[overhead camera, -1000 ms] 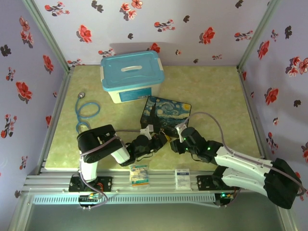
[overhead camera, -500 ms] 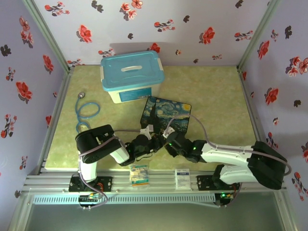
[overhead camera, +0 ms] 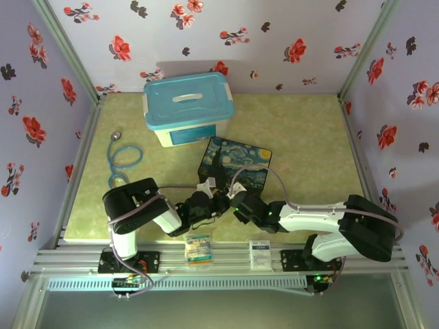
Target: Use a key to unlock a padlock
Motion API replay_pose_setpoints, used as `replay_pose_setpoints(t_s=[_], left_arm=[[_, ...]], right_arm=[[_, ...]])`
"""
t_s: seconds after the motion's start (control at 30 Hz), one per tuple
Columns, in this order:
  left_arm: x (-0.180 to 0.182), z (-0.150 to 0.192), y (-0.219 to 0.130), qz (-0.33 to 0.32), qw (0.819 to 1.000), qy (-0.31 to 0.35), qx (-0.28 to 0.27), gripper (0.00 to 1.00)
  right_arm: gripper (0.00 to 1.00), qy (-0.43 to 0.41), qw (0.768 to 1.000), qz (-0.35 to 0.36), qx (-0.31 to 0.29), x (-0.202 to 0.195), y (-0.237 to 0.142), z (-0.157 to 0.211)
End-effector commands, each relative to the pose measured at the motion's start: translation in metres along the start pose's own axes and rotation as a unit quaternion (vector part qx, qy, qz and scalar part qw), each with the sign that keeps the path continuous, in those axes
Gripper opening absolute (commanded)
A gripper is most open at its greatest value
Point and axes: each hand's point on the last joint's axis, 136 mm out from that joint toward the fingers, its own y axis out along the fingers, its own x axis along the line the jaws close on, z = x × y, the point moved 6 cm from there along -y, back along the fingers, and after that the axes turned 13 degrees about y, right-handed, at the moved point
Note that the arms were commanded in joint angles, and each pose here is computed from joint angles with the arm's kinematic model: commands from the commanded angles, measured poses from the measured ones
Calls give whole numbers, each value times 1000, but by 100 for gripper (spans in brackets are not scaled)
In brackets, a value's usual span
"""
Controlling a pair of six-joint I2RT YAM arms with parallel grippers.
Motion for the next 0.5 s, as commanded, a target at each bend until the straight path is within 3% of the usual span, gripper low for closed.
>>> replay_pose_setpoints(t_s=[0.0,0.13,0.2,0.47], left_arm=[[-29,-2,2,66,998,0,4,0],[-31,-1,6,68,998,-5,9,0],[-33,-2,6,72,997,-5,8,0],[-31,-1,6,70,998,-6,9,0]], right_arm=[[18,13,998,23,-59,1,-9,-19],[14,-55,990,121,-55,1,-9,-23],[12,-61,989,132,-38,5,-1,-22],[7,23,998,9,-60,25,6,-24]])
